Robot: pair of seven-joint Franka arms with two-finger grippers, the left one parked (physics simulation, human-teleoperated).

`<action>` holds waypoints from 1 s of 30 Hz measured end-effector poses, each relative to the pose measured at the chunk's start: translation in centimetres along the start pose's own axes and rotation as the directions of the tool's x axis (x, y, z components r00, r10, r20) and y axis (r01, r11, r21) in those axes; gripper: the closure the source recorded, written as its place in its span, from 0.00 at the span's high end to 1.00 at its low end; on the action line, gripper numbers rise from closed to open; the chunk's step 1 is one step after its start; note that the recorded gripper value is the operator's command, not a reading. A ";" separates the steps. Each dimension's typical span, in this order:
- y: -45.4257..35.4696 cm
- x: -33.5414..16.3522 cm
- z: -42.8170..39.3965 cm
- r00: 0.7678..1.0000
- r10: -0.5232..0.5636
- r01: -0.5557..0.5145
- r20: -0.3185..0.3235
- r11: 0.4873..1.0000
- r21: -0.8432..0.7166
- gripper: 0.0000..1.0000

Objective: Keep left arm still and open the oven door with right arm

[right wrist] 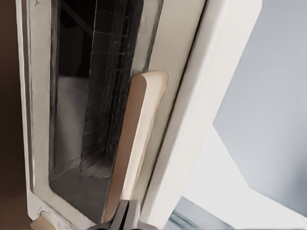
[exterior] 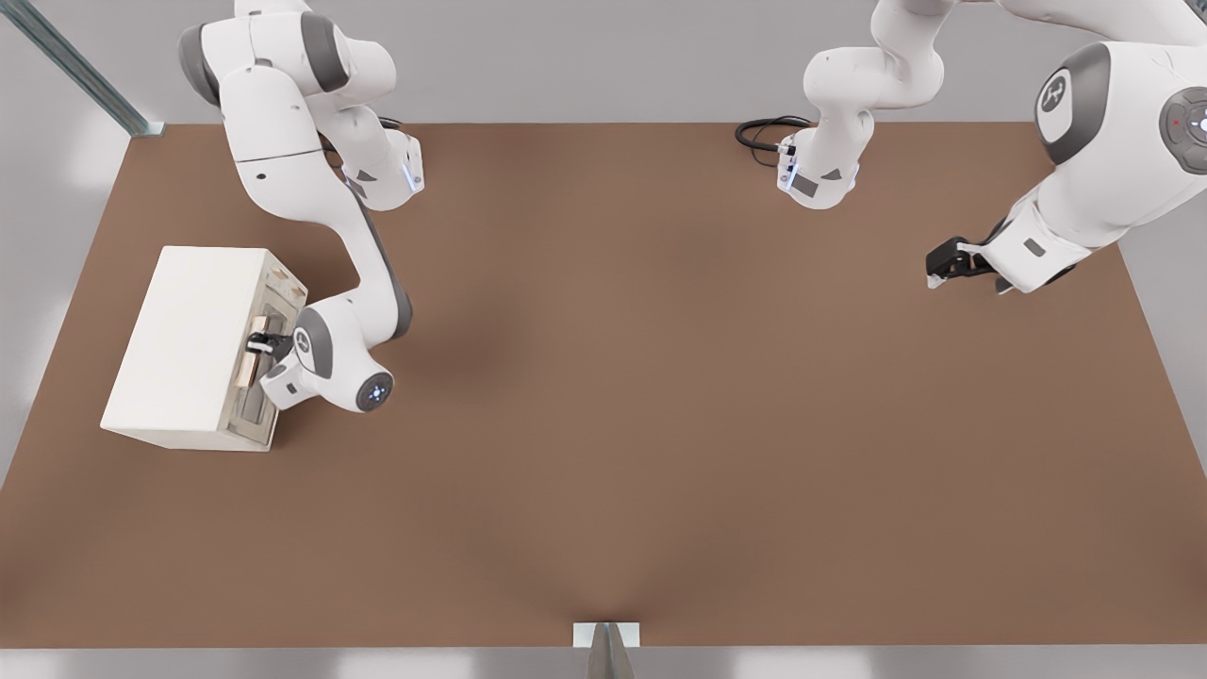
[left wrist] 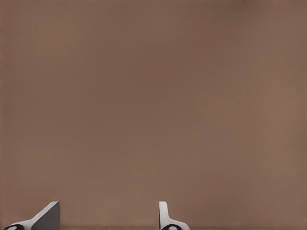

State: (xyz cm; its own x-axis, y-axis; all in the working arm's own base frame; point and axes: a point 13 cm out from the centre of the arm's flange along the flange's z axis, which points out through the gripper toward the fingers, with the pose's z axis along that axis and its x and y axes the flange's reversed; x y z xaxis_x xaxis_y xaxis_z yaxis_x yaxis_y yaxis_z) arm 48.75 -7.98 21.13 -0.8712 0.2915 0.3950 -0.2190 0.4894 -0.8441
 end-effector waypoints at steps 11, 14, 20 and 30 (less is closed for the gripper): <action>-0.3 -0.4 -0.3 0.998 0.061 -0.061 0.008 0.998 -0.010 0.21; 1.1 -0.2 -2.0 0.997 0.067 -0.066 0.028 0.997 -0.036 0.21; -6.4 1.3 -17.9 0.969 0.247 -0.198 -0.022 0.715 -0.670 1.00; -14.5 4.5 -24.4 0.974 0.212 -0.018 0.075 0.404 -0.915 1.00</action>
State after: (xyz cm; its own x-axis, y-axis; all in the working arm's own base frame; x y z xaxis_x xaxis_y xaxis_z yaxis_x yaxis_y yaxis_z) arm 58.74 6.25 43.97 -0.9282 0.3263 0.1791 0.3288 0.9442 -0.0161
